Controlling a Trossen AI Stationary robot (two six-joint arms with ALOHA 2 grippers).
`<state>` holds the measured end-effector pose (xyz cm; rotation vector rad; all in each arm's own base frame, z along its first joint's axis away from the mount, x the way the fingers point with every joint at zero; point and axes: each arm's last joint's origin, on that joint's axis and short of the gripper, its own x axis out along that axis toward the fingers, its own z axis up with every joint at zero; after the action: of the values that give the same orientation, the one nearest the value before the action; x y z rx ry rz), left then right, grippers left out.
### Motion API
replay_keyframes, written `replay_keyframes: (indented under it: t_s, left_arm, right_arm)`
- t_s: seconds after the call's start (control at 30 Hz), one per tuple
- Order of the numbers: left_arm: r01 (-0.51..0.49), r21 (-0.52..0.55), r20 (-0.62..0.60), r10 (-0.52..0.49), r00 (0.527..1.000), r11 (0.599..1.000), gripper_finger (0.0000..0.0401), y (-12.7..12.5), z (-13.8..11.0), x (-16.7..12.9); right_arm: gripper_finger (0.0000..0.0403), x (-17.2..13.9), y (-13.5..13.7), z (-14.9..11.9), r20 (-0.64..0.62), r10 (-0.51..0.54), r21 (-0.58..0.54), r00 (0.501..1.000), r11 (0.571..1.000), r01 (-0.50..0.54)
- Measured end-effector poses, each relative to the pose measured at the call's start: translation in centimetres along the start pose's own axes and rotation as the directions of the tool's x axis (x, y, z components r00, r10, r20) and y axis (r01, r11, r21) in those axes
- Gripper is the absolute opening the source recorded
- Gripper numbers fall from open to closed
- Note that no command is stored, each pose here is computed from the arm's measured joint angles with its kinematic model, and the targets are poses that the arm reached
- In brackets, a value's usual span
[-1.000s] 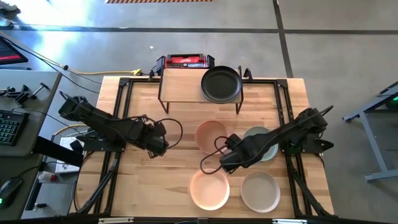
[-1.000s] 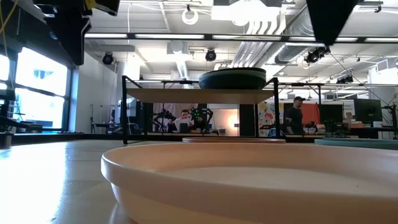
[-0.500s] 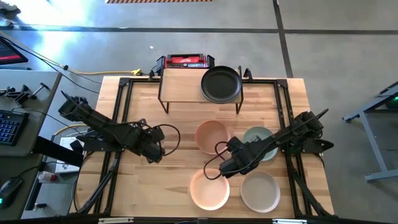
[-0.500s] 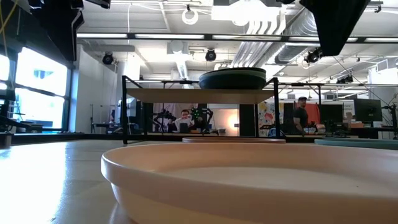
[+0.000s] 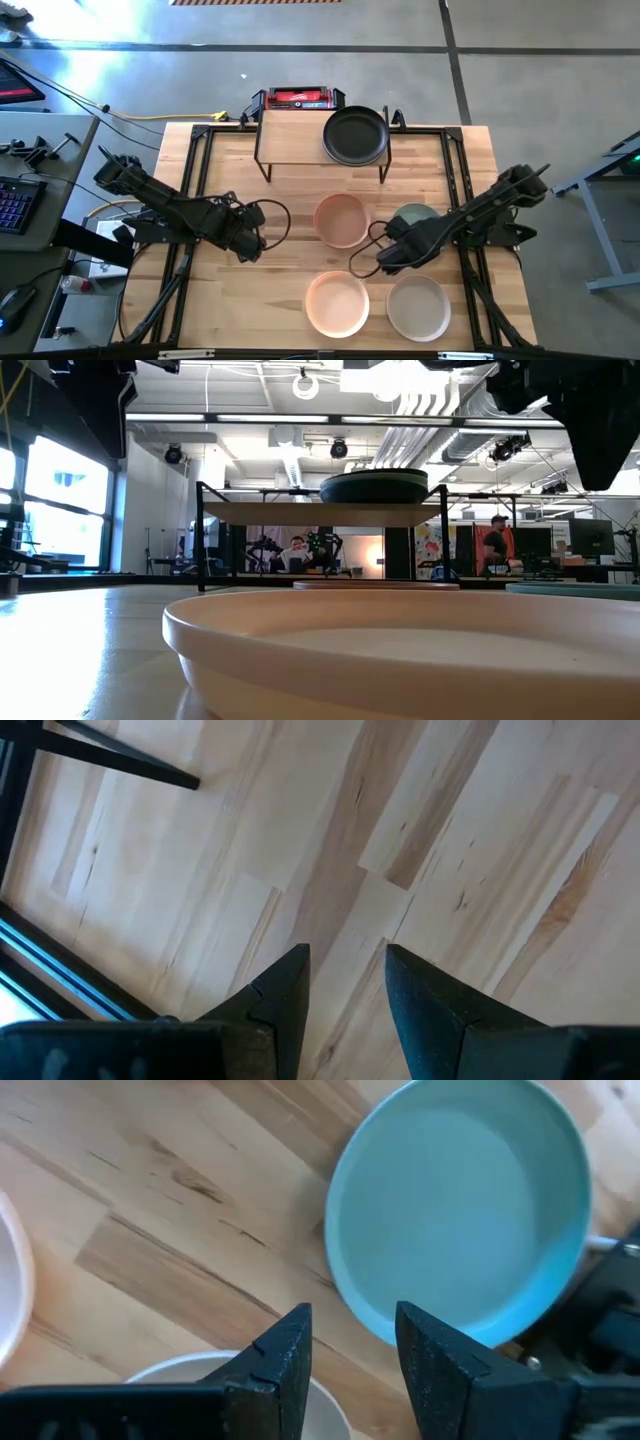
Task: Place and stack plates onto a shelf
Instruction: Put the green plate on the shelf
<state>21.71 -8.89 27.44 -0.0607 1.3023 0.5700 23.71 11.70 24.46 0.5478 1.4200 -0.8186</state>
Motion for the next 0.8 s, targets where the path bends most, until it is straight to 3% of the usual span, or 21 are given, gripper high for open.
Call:
replay_keyframes:
  t_s: [0.2, 0.37, 0.8]
  left_arm:
    - [-0.004, -0.02, -0.004, 0.004, 1.0, 1.0, 0.0122, 0.3, 0.3, 0.2]
    - [-0.01, -0.044, -0.009, 0.01, 1.0, 0.999, 0.0122, 0.7, 0.7, 0.4]
    - [-0.008, -0.11, -0.007, 0.007, 1.0, 0.994, 0.0122, 1.5, 1.8, 1.0]
  right_arm:
    - [0.0124, 0.4, -3.0, -0.6, -0.004, 0.118, 0.026, 0.993, 0.993, -0.118]
    - [0.0124, 1.0, -4.6, -1.0, -0.009, 0.261, 0.082, 0.965, 0.962, -0.259]
    - [0.0124, 4.8, -4.9, -1.6, -0.002, 0.314, 0.115, 0.949, 0.943, -0.312]
